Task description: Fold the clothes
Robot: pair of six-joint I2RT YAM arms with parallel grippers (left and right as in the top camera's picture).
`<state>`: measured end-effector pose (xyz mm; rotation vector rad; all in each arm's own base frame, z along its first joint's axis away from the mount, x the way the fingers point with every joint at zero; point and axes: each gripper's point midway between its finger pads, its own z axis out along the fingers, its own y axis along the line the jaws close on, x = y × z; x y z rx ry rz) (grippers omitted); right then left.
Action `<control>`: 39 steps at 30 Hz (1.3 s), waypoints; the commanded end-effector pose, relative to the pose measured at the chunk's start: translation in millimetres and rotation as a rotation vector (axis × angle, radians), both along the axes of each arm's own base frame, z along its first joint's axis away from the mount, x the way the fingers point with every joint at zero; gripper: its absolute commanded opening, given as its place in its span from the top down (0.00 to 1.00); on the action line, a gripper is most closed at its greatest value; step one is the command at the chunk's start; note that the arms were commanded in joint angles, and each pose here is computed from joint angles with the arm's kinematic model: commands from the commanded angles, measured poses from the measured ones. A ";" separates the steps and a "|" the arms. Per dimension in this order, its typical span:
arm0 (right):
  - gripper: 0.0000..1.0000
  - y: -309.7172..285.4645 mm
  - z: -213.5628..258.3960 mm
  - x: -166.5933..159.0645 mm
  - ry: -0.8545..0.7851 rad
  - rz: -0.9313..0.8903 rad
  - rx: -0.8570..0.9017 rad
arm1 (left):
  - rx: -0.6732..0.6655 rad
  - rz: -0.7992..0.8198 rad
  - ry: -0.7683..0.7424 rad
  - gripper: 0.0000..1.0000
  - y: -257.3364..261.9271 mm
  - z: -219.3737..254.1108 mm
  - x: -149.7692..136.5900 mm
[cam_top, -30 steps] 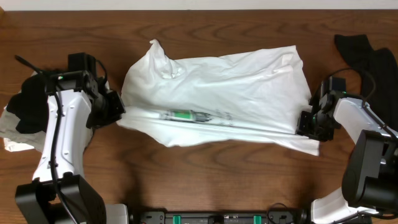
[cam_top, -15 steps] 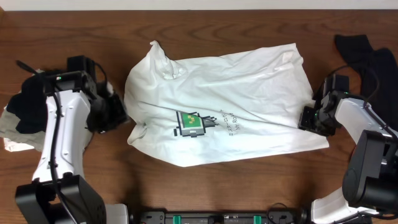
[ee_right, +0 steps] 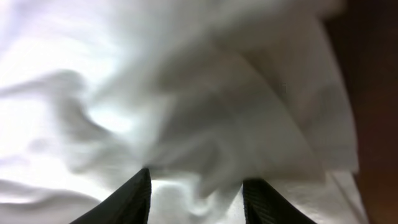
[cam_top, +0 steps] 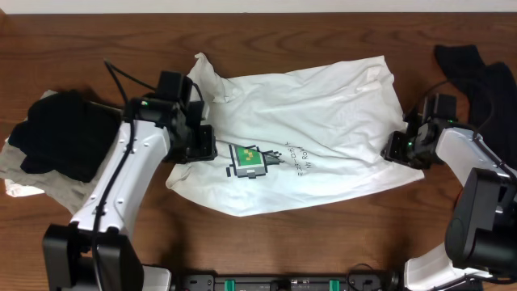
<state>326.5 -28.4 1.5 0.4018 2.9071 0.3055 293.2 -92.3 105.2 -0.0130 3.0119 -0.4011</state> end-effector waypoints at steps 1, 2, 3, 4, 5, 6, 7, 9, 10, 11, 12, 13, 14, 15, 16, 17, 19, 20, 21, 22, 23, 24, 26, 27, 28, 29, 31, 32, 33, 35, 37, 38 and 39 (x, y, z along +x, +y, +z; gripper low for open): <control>0.53 21.5 14.4 17.9 -0.079 0.061 0.130 | 0.038 0.008 -0.014 0.59 6.3 -19.6 6.7; 0.53 24.1 22.3 25.4 -0.110 0.078 0.145 | 0.034 0.009 -0.032 0.59 5.4 -23.0 11.5; 0.52 26.0 30.2 31.8 -0.135 0.090 0.156 | 0.032 0.009 -0.044 0.59 4.6 -25.8 15.2; 0.52 27.3 38.8 36.7 -0.153 0.095 0.166 | 0.032 0.008 -0.047 0.59 4.2 -28.6 16.9; 0.52 27.2 44.5 38.7 -0.159 0.097 0.164 | 0.032 0.008 -0.043 0.59 4.0 -30.5 17.1; 0.53 25.1 50.1 39.2 -0.158 0.094 0.150 | 0.034 0.007 -0.037 0.59 4.1 -32.7 17.0; 0.55 20.2 54.6 38.9 -0.151 0.077 0.123 | 0.035 0.000 -0.032 0.59 4.1 -34.3 16.7; 0.55 2.7 60.9 35.4 -0.120 -0.005 0.035 | 0.037 -0.009 -0.033 0.59 4.1 -35.5 17.2; 0.54 -4.7 66.6 36.0 -0.125 -0.037 -0.002 | 0.037 -0.015 -0.042 0.59 3.9 -35.2 19.0; 0.53 -6.9 74.4 38.8 -0.149 -0.037 -0.017 | 0.036 -0.017 -0.053 0.59 3.6 -34.8 21.3; 0.53 -7.4 82.6 42.5 -0.180 -0.027 -0.024 | 0.033 -0.016 -0.066 0.59 3.1 -34.2 24.4; 0.52 -6.4 93.6 47.9 -0.222 -0.005 -0.030 | 0.030 -0.015 -0.087 0.59 2.3 -33.1 29.4; 0.48 -4.2 103.9 54.2 -0.267 0.032 -0.036 | 0.027 -0.015 -0.107 0.59 1.5 -31.9 34.3; 0.46 -1.9 109.0 57.8 -0.291 0.055 -0.037 | 0.023 -0.015 -0.126 0.58 0.7 -30.8 38.7; 0.45 2.1 113.7 62.2 -0.317 0.085 -0.035 | 0.021 -0.014 -0.142 0.56 0.0 -29.9 42.7; 0.46 7.1 115.7 65.2 -0.334 0.119 -0.034 | 0.020 -0.016 -0.160 0.56 -0.5 -29.9 47.3; 0.53 15.0 110.5 66.5 -0.330 0.169 -0.038 | 0.031 -0.019 -0.170 0.55 0.5 -33.4 52.1; 0.57 20.0 104.3 66.7 -0.316 0.188 -0.034 | 0.038 -0.017 -0.165 0.55 1.5 -37.7 53.6; 0.59 24.4 96.9 67.3 -0.300 0.203 -0.030 | 0.045 -0.017 -0.157 0.56 2.2 -43.3 54.8; 0.63 28.3 89.8 68.1 -0.287 0.218 -0.026 | 0.048 -0.018 -0.148 0.57 2.4 -48.7 55.9; 0.67 32.0 82.3 68.7 -0.271 0.228 -0.022 | 0.053 -0.019 -0.138 0.59 2.7 -55.0 57.0; 0.71 36.7 71.7 70.0 -0.253 0.247 -0.018 | 0.059 -0.019 -0.124 0.62 3.1 -63.8 58.3; 0.73 44.4 55.9 73.0 -0.233 0.274 -0.009 | 0.066 -0.019 -0.104 0.67 3.4 -77.0 60.1; 0.73 49.0 48.4 74.6 -0.228 0.295 -0.002 | 0.068 -0.020 -0.094 0.68 3.3 -84.1 60.9; 0.75 52.3 41.4 76.3 -0.223 0.309 0.001 | 0.071 -0.024 -0.085 0.68 3.4 -91.9 62.1; 0.74 54.8 34.8 78.1 -0.218 0.316 0.001 | 0.075 -0.024 -0.082 0.69 3.7 -97.5 63.7; 0.74 56.6 23.2 81.5 -0.211 0.324 -0.001 | 0.076 -0.031 -0.087 0.69 2.9 -107.2 68.7; 0.74 57.2 16.4 83.4 -0.207 0.325 0.000 | 0.075 -0.034 -0.094 0.69 2.1 -111.2 71.8; 0.74 57.0 11.3 84.5 -0.203 0.325 0.001 | 0.074 -0.033 -0.101 0.69 1.7 -114.8 75.2; 0.74 54.7 -1.1 87.7 -0.194 0.314 -0.008 | 0.071 -0.032 -0.120 0.69 0.5 -121.1 82.3; 0.74 52.8 -16.2 93.0 -0.191 0.305 -0.016 | 0.082 -0.028 -0.151 0.69 1.5 -126.1 91.6; 0.74 52.1 -21.0 94.8 -0.192 0.304 -0.020 | 0.093 -0.024 -0.166 0.69 3.0 -128.5 96.3; 0.74 51.6 -28.5 98.1 -0.197 0.304 -0.023 | 0.105 -0.019 -0.189 0.69 4.9 -130.9 102.6</control>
